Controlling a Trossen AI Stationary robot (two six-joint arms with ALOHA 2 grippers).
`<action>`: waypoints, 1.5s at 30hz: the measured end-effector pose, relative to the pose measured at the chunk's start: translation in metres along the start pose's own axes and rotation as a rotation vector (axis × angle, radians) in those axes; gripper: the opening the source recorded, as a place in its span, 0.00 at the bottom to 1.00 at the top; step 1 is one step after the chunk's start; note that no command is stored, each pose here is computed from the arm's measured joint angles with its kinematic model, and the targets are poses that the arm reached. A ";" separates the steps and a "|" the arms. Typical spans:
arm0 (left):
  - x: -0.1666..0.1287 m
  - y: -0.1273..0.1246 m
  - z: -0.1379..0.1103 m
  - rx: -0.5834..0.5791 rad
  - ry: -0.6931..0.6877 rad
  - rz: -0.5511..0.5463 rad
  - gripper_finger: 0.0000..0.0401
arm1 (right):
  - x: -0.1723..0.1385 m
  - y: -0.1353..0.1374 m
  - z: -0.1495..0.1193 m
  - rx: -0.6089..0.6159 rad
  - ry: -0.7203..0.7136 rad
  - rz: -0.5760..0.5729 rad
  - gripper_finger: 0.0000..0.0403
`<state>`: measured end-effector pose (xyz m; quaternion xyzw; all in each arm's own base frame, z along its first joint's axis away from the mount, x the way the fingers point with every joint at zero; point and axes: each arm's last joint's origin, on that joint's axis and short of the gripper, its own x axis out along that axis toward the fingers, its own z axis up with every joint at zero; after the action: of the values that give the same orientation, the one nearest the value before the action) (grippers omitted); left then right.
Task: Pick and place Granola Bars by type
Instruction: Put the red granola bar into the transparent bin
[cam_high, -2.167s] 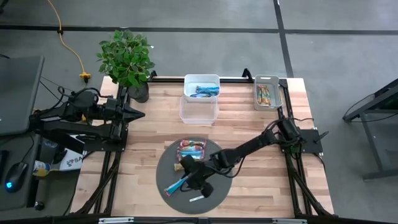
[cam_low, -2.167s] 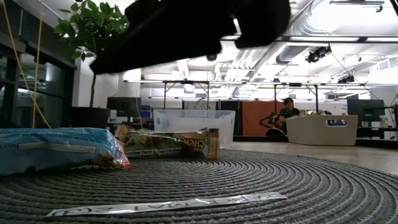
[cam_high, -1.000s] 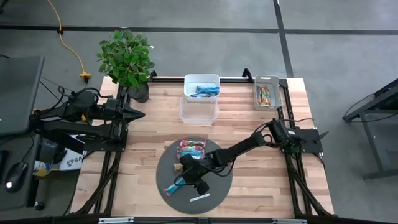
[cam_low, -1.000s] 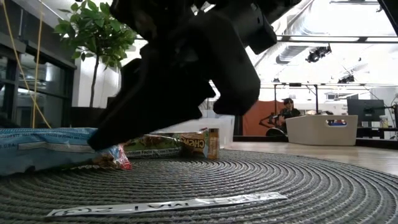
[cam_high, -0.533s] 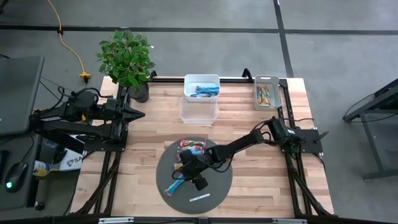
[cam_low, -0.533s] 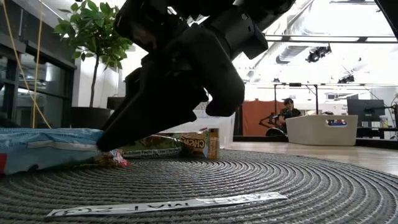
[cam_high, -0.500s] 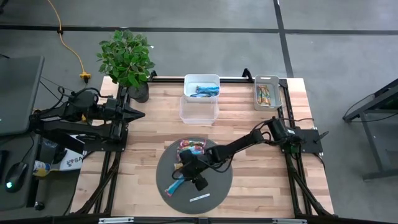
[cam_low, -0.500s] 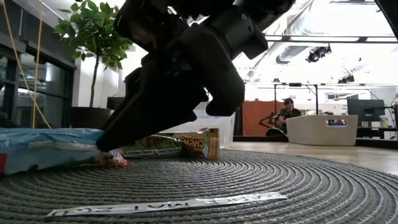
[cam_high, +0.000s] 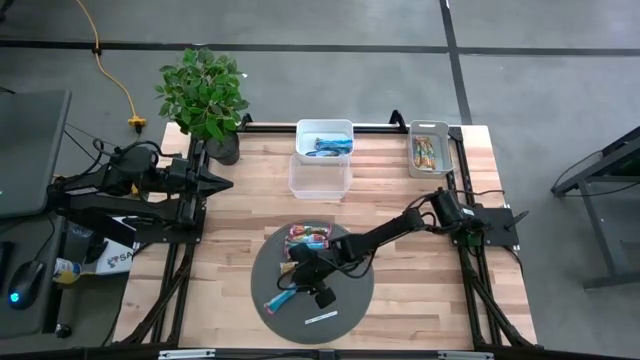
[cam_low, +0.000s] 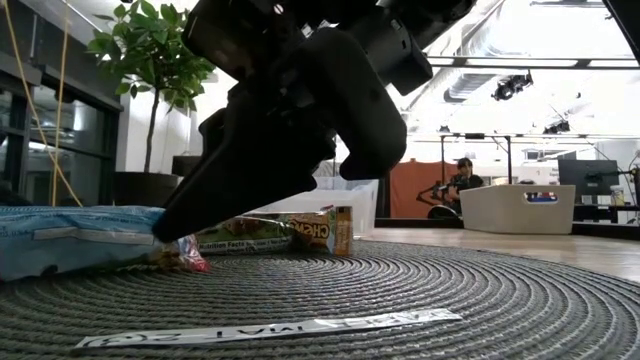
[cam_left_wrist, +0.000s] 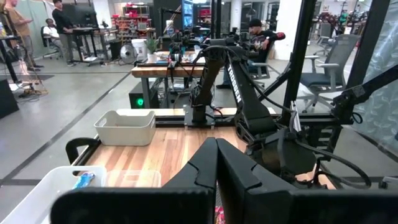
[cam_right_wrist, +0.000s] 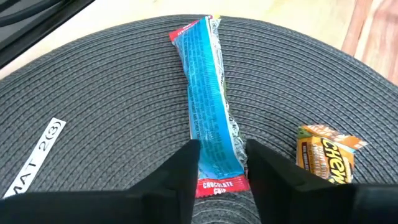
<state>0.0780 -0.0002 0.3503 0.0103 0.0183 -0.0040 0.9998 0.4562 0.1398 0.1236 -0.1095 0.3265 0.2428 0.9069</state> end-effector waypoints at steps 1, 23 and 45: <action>0.000 0.000 0.000 0.000 0.000 0.000 0.00 | 0.000 0.000 0.000 0.004 0.000 0.000 0.27; 0.000 0.000 0.000 0.000 0.000 0.000 0.00 | -0.023 0.000 0.024 0.110 -0.080 0.007 0.04; 0.000 0.000 0.000 0.000 0.000 0.000 0.00 | -0.142 -0.021 0.085 0.466 -0.231 -0.017 0.04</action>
<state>0.0779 -0.0002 0.3504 0.0102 0.0182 -0.0042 0.9998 0.4175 0.0997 0.2806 0.1279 0.2671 0.1644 0.9409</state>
